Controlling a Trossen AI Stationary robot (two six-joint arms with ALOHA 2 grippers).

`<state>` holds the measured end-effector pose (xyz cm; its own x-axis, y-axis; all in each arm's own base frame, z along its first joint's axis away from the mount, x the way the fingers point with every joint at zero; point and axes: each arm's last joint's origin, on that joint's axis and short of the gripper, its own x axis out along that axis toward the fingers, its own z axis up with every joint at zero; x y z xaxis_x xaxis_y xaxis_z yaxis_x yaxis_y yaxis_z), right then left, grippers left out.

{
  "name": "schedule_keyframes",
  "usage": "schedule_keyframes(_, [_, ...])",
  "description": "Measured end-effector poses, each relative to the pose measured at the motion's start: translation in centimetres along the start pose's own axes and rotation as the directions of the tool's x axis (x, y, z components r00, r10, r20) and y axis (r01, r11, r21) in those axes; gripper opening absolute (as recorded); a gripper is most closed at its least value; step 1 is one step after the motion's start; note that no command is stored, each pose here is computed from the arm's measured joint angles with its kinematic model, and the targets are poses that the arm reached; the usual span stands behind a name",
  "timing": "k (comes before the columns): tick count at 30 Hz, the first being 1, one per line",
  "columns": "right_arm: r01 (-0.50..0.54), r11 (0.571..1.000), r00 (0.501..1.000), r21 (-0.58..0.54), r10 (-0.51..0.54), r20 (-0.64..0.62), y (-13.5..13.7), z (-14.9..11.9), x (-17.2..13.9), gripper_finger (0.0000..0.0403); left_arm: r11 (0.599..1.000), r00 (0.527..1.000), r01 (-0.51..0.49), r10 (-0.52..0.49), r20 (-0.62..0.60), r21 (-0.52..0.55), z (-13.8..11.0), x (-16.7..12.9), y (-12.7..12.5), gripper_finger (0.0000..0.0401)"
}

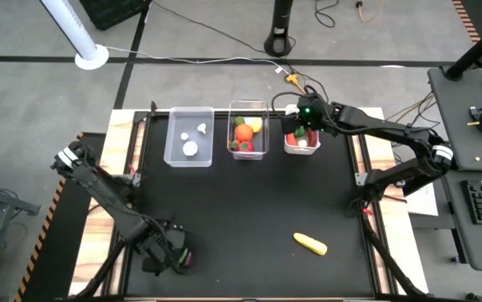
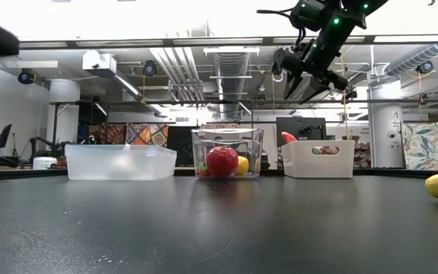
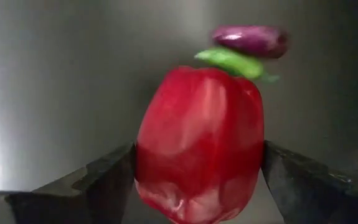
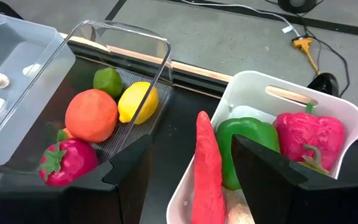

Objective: Sort produce into baskets
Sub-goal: Put the red bell pepper into the right transparent bin

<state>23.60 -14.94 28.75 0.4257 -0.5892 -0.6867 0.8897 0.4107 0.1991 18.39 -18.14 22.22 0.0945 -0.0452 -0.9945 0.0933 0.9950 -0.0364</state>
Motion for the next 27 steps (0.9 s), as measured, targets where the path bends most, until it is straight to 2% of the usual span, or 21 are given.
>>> schedule_keyframes(4, [-0.011,1.0,1.0,-0.002,0.011,-0.006,0.0,0.0,0.0,0.021,0.997,0.996,-0.049,0.053,0.07,-0.059,0.4,-2.8,1.8,0.0309])
schedule_keyframes(9, [-0.029,1.0,0.999,-0.009,0.029,-0.018,0.1,-0.1,0.0,0.021,0.969,0.972,-0.09,0.136,0.194,-0.229,1.5,-5.6,5.9,0.0309])
schedule_keyframes(14, [-0.051,0.999,0.998,-0.016,0.05,-0.031,0.1,-0.1,0.0,0.021,0.91,0.906,-0.079,0.236,0.351,-0.408,3.0,-8.8,10.8,0.0309])
schedule_keyframes(18, [-0.059,0.998,0.998,-0.03,0.058,-0.036,0.2,-0.1,0.0,0.021,0.861,0.81,-0.028,0.317,0.493,-0.508,5.1,-11.5,14.8,0.0308])
schedule_keyframes(22, [-0.074,0.997,0.996,-0.035,0.072,-0.043,0.2,-0.1,-0.1,0.021,0.836,0.723,-0.04,0.402,0.562,-0.547,7.1,-13.1,19.1,0.0308])
schedule_keyframes(27, [-0.093,0.995,0.995,-0.023,0.092,-0.03,0.1,0.1,-0.7,0.021,0.828,0.716,-0.033,0.41,0.565,-0.559,8.9,-12.7,25.1,0.0308])
